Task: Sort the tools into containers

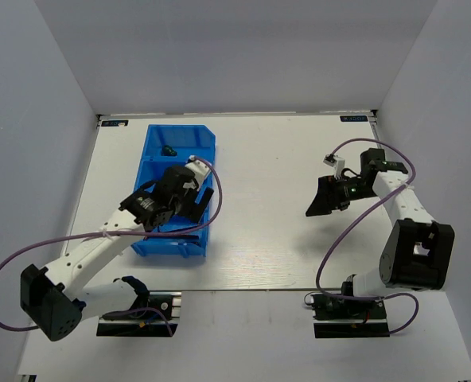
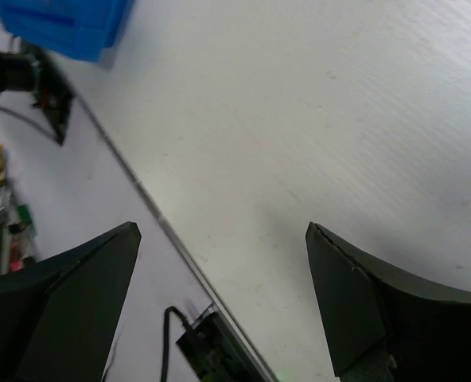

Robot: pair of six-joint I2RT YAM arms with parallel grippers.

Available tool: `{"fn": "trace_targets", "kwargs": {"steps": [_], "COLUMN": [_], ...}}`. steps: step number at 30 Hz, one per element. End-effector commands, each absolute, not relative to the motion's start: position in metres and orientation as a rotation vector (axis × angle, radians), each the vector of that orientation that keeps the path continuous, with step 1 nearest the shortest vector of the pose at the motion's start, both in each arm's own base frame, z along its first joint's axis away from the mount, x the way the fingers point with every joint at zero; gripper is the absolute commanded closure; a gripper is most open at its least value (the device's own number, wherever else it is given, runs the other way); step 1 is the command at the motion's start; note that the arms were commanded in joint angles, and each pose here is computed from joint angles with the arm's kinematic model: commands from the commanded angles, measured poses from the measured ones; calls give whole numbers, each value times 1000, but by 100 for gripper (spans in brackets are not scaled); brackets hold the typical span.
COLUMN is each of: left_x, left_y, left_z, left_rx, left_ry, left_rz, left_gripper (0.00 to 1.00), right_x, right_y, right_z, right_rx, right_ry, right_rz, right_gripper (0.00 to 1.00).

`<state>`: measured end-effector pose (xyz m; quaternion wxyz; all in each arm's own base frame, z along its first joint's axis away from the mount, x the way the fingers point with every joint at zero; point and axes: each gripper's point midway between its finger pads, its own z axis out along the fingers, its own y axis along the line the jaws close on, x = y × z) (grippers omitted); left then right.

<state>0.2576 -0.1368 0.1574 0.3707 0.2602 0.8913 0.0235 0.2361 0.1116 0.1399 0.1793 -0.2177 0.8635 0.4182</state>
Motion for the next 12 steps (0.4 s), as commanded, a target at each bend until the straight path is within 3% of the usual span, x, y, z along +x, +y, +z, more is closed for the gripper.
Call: {"fn": "trace_targets", "kwargs": {"steps": [1,5,12], "left_x": [268,279,295], "left_y": [-175,-226,-261], "left_z": [229,260,286], "left_rx": [625,702,690], "left_ry": [2079,1993,1883], "left_rz": [-181,-404,-531], "left_gripper": [0,0,0], "right_x": [256,284,286], "right_y": [94,64,52], "right_z": [134,126,140], "right_rx": [-644,-443,-413], "right_ry": [2424,2457,2340], "right_rz": [912,553,414], "right_gripper": [9,9,9]}}
